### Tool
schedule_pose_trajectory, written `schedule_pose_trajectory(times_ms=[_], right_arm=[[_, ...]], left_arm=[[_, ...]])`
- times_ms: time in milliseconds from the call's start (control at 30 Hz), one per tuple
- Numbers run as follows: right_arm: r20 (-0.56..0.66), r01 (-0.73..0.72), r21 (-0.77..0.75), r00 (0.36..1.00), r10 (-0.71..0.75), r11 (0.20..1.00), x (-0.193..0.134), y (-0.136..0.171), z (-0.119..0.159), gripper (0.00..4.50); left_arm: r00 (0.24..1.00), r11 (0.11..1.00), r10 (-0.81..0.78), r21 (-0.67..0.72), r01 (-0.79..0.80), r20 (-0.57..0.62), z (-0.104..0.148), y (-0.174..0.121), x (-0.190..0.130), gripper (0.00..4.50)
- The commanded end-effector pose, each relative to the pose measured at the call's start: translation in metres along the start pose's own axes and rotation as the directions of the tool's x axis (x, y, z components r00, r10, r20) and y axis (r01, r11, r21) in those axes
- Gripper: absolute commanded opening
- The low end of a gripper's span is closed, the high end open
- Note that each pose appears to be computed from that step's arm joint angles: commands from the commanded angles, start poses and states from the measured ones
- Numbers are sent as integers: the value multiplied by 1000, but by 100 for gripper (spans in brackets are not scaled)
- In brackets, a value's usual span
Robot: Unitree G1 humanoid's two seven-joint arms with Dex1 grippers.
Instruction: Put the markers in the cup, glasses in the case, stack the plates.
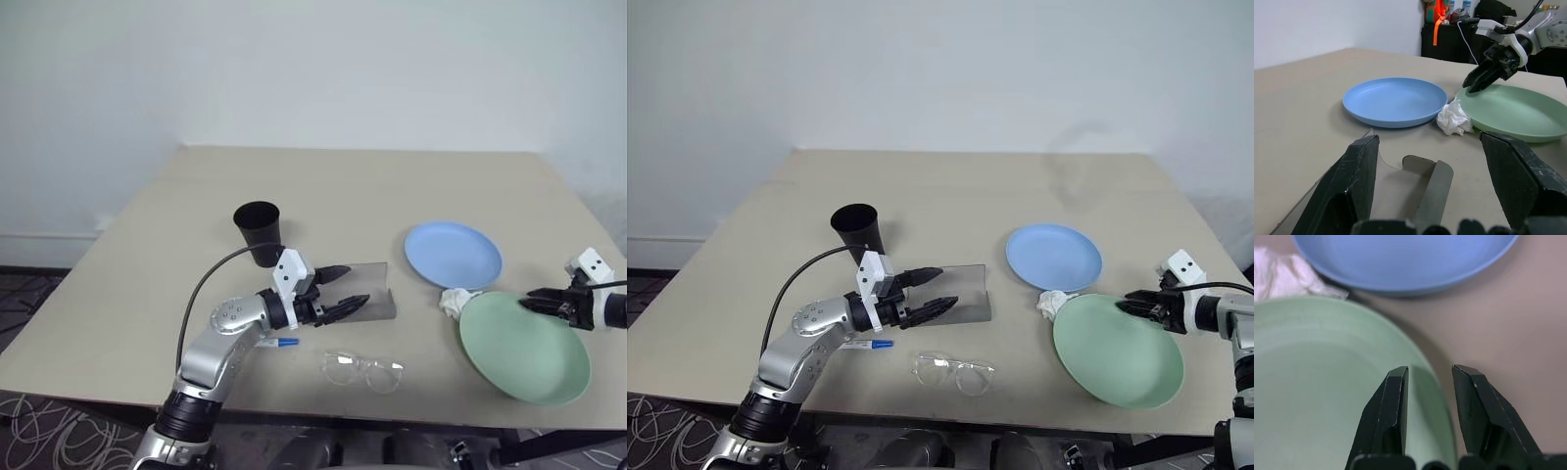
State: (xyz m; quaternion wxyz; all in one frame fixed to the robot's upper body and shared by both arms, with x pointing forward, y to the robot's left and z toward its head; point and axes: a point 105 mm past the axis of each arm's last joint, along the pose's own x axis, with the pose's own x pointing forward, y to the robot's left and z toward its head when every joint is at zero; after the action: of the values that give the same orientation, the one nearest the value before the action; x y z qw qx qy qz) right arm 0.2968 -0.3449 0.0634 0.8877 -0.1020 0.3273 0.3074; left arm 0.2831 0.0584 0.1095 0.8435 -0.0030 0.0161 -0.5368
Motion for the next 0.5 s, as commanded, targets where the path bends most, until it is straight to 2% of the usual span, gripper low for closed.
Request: schedule_pose_trajectory(times_ms=[33, 300, 400, 500], right_arm=[[-18, 15, -38, 1000, -15, 999, -10, -6, 5, 155], [-23, 25, -51, 999, -26, 998, -11, -10, 6, 155], [-16, 26, -56, 1000, -26, 998, -11, -11, 8, 96], [-13, 25, -56, 1000, -26, 998, -10, -11, 8, 4]], left_arm=[[999, 999, -4, 51, 3, 34, 14, 3, 0, 347], [999, 999, -6, 54, 4, 33, 15, 3, 0, 347], [999, 999, -4, 54, 2, 33, 15, 3, 0, 347], [999, 999, -3, 54, 1, 33, 15, 3, 0, 347]])
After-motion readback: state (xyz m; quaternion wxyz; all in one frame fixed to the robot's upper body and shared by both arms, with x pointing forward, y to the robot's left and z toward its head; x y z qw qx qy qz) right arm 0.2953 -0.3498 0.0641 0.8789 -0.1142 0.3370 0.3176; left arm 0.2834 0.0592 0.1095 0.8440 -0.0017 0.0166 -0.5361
